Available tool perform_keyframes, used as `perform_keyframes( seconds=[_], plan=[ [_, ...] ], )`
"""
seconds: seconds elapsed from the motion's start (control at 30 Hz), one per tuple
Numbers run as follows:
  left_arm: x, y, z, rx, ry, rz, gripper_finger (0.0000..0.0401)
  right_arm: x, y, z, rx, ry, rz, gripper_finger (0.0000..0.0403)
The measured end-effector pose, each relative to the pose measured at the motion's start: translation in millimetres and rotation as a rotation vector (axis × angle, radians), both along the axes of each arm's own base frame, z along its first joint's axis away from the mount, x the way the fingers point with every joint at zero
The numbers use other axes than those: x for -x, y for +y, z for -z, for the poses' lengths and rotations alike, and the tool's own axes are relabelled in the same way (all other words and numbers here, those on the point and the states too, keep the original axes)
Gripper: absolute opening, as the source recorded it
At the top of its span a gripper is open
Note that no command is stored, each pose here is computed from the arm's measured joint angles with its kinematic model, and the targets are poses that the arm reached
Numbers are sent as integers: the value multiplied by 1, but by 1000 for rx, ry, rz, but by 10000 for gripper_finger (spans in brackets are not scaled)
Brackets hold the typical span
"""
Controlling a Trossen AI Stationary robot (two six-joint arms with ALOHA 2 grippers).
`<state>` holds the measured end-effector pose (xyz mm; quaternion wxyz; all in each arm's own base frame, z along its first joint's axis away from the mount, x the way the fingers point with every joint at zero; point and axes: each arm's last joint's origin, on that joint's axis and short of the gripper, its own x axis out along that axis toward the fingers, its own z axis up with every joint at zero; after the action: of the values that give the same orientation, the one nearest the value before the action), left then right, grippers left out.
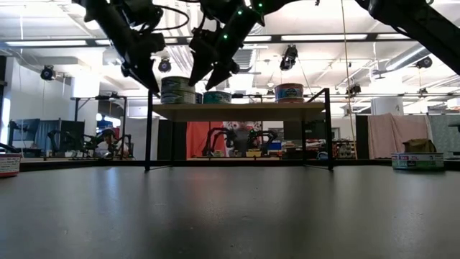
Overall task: Stack canned seafood by type on shelf
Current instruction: Stack the green tuna can on top of the green tuna can
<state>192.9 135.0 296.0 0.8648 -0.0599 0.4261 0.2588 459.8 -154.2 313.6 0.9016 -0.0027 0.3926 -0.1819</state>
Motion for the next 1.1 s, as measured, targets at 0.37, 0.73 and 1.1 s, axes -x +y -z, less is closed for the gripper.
perform_keyframes(
  seconds=[0.37,0.73,1.1],
  plan=[
    [6,-7,-9,38,-76,45,0,1,-2,0,20,12,4,400],
    [13,5,-11,-89,-72,20,0,-3,0,1,-62,-47,6,400],
    [0,15,4,-20,-109,51,0,-4,2,6,-85,-29,21,400]
  ],
)
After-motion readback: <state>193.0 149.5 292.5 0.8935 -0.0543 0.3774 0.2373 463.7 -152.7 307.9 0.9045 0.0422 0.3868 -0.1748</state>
